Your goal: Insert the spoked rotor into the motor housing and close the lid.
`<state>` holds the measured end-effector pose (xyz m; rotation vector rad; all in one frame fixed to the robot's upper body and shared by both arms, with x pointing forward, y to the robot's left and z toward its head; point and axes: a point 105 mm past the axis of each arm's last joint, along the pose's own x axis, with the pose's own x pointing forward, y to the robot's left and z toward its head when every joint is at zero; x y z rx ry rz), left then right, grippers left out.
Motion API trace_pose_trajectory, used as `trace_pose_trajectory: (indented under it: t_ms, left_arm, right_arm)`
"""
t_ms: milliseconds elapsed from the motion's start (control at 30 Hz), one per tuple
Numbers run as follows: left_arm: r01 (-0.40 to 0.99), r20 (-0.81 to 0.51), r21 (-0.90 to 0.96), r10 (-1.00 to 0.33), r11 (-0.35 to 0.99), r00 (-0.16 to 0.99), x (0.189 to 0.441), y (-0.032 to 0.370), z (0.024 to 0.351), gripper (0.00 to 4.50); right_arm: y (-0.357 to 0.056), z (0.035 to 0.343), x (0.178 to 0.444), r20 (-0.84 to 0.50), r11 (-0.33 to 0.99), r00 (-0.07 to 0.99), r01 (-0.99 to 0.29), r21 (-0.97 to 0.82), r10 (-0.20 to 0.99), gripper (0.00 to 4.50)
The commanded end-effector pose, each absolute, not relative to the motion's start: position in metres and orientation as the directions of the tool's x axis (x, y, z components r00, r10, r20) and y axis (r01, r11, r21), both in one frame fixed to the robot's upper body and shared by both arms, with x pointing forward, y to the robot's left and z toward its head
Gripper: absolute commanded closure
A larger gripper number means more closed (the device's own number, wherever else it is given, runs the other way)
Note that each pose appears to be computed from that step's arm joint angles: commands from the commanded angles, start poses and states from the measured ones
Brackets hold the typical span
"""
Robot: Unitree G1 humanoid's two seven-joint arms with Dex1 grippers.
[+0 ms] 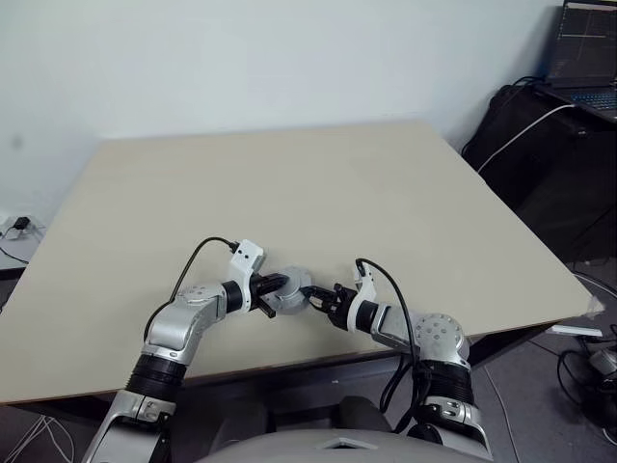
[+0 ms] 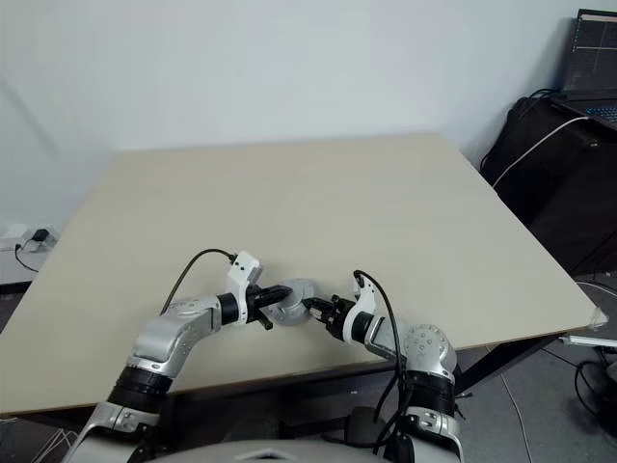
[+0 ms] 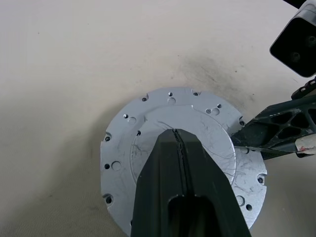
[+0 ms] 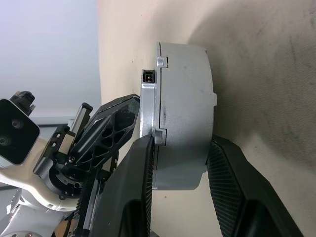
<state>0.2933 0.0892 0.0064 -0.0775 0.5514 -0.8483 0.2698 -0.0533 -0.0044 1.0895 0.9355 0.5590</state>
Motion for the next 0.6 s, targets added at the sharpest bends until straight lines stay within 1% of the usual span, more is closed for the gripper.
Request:
trace_pose_trajectory:
  t_ms: [33,100,167,233,333,400,467,533,600]
  left_arm:
    - [0.679,-0.45,-0.307,-0.731,0.667,0.513,0.285,0.086,-0.002,4.5]
    - [0.67,-0.416,-0.302,-0.726,0.678,0.548,0.287,0.087,0.004,4.5]
    - [0.635,-0.344,-0.286,-0.695,0.718,0.631,0.295,0.091,0.019,4.5]
    - [0.564,-0.28,-0.277,-0.626,0.778,0.728,0.304,0.1,0.033,4.5]
    - [0.438,-0.209,-0.326,-0.515,0.838,0.831,0.311,0.115,0.047,4.5]
    - [0.374,-0.17,-0.359,-0.454,0.855,0.875,0.31,0.125,0.055,4.5]
    - [0.289,-0.119,-0.432,-0.371,0.854,0.921,0.308,0.137,0.064,4.5]
    - [0.216,-0.076,-0.515,-0.295,0.83,0.952,0.299,0.145,0.069,4.5]
    - [0.196,-0.062,-0.547,-0.273,0.814,0.96,0.289,0.145,0.068,4.5]
  right_arm:
    - [-0.013,0.014,0.265,-0.25,0.283,0.485,0.006,0.959,0.838,3.24]
    - [-0.017,0.013,0.264,-0.252,0.285,0.49,0.008,0.958,0.834,3.24]
    - [-0.023,0.013,0.264,-0.257,0.289,0.508,0.017,0.957,0.822,3.24]
    - [-0.029,0.013,0.263,-0.26,0.289,0.521,0.025,0.957,0.813,3.24]
    - [-0.034,0.012,0.262,-0.264,0.29,0.533,0.036,0.956,0.804,3.25]
    - [-0.037,0.012,0.26,-0.265,0.289,0.543,0.043,0.956,0.797,3.25]
    - [-0.04,0.012,0.259,-0.267,0.287,0.548,0.051,0.957,0.792,3.25]
    - [-0.042,0.011,0.258,-0.268,0.283,0.553,0.059,0.957,0.789,3.25]
    - [-0.043,0.013,0.258,-0.26,0.271,0.561,0.064,0.96,0.786,3.25]
